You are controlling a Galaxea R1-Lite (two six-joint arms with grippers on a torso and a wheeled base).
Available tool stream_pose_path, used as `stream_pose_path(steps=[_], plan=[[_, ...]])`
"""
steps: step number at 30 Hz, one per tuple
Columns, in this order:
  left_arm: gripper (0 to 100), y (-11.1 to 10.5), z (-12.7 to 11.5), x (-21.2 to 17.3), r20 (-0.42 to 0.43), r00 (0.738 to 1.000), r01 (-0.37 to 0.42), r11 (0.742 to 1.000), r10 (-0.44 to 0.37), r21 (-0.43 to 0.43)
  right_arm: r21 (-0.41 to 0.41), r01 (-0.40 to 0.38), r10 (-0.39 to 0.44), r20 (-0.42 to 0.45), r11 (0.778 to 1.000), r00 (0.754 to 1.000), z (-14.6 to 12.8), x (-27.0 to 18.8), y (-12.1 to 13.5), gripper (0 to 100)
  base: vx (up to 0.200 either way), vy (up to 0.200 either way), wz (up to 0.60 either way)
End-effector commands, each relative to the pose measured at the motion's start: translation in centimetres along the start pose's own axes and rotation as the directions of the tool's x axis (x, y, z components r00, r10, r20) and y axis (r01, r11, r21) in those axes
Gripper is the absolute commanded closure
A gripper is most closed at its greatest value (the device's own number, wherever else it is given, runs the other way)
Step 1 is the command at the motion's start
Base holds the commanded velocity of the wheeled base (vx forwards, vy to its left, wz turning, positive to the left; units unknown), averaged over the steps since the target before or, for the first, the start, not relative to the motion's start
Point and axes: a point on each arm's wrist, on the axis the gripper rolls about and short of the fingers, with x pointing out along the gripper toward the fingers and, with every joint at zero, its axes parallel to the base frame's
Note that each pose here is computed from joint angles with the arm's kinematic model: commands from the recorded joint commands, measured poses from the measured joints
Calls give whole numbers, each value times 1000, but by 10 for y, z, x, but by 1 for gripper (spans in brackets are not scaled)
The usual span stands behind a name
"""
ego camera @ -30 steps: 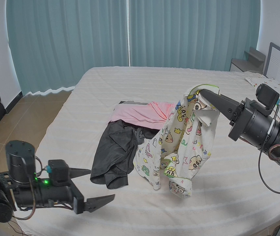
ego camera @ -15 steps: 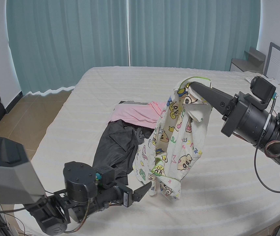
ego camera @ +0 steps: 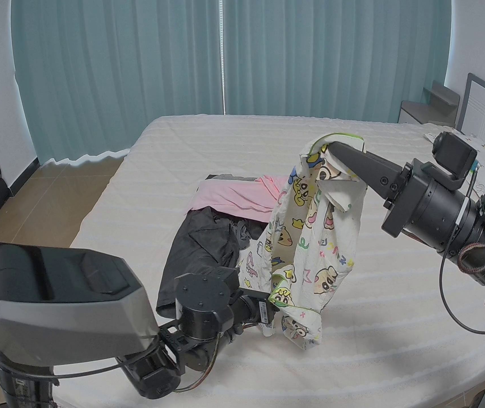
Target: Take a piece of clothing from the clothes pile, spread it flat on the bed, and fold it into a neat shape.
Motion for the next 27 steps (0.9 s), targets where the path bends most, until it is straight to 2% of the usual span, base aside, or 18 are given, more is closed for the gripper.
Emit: stream_pose_path(steps=[1,7,9,21,22,27], plan=[[0,9,-34,27,-17,994,-109,994,110,20,-2,-3,3,11,1000,1000,3,-2,1,100,0,0,0],[0,23,-46,29,-51,986,-159,986,162,51,-6,-7,7,24,1000,1000,8,-5,3,100,0,0,0],[0,29,-56,28,-67,975,-205,976,210,74,-7,-8,8,28,1000,1000,10,-5,4,100,0,0,0],[0,36,-79,29,-119,964,-225,969,237,103,-8,-4,4,34,1000,999,12,-9,3,100,0,0,0],[100,36,-79,29,-119,964,-225,969,237,103,-8,-4,4,34,1000,999,12,-9,3,100,0,0,0],[100,43,-83,17,-158,954,-240,965,254,104,-16,43,-43,28,999,999,11,-14,-7,100,0,0,0]])
